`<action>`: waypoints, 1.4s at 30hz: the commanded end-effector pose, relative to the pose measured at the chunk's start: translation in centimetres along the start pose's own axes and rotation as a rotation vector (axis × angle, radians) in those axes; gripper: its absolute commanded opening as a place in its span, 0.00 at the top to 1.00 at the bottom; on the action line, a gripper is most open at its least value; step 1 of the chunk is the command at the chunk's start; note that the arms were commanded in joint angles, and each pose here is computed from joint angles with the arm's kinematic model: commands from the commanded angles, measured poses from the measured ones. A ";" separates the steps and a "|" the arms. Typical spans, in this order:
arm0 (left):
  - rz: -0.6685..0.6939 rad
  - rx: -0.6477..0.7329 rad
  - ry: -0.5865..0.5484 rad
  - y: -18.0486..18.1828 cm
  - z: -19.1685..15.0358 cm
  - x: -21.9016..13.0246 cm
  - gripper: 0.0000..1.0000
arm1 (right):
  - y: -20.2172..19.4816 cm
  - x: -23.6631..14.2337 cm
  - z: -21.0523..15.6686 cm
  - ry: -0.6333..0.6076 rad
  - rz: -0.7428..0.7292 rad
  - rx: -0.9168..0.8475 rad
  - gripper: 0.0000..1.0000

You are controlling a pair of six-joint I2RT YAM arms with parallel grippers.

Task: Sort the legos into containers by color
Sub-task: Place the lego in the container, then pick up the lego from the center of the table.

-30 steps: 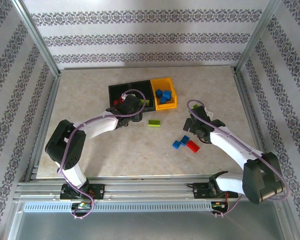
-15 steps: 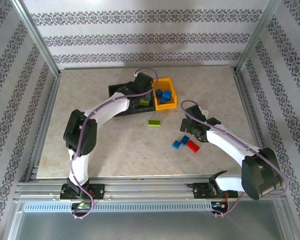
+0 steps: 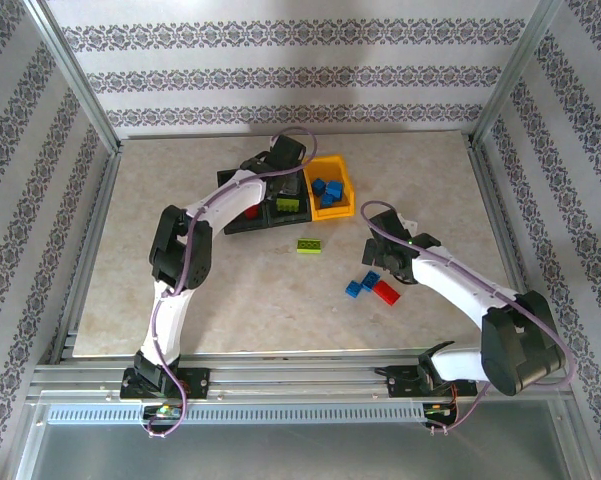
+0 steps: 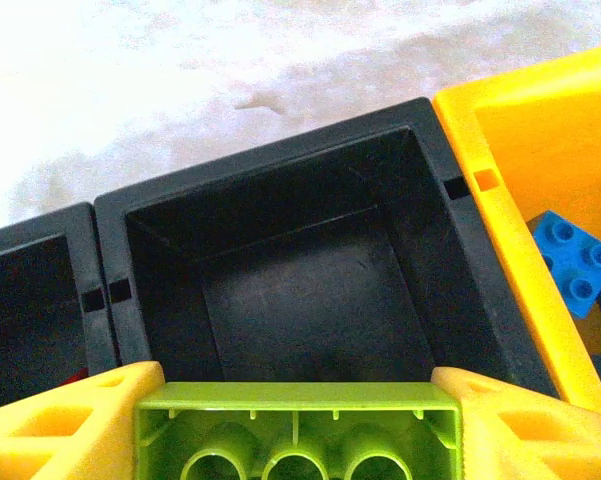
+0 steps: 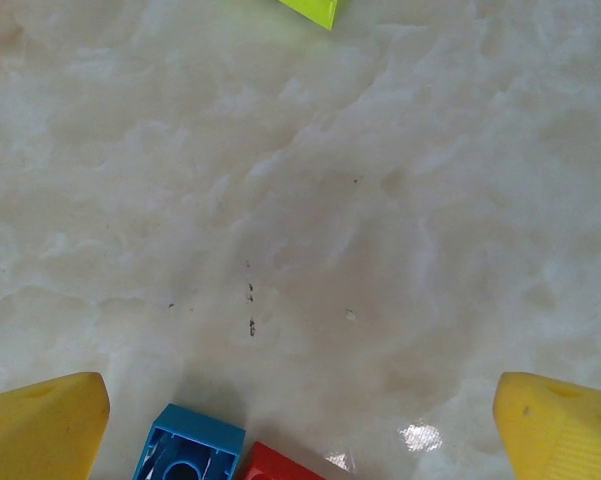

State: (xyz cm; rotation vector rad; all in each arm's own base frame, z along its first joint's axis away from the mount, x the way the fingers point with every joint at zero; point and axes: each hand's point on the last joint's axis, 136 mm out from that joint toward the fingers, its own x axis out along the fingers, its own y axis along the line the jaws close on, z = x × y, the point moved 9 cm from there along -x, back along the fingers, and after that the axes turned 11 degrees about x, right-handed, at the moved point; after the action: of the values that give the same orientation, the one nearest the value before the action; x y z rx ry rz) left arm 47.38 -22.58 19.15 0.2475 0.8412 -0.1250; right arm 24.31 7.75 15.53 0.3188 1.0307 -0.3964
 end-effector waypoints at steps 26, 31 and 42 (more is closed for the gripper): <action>-0.013 0.046 0.065 0.1 0.0 0.9 0.23 | -0.7 -0.7 1.3 -0.031 -0.021 0.041 0.02; -0.016 0.038 0.051 0.2 0.3 0.1 0.22 | -1.0 -0.7 1.2 -0.027 -0.017 0.047 0.02; -0.049 0.000 -0.007 1.3 1.0 -4.1 0.15 | -1.6 -1.3 0.8 -0.028 0.011 0.064 0.02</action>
State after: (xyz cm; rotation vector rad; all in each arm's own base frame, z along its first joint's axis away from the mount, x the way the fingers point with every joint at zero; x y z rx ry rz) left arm 46.78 -22.53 20.20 0.2584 0.8736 -0.1661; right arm 24.08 6.63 16.95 0.3585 0.9847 -0.4154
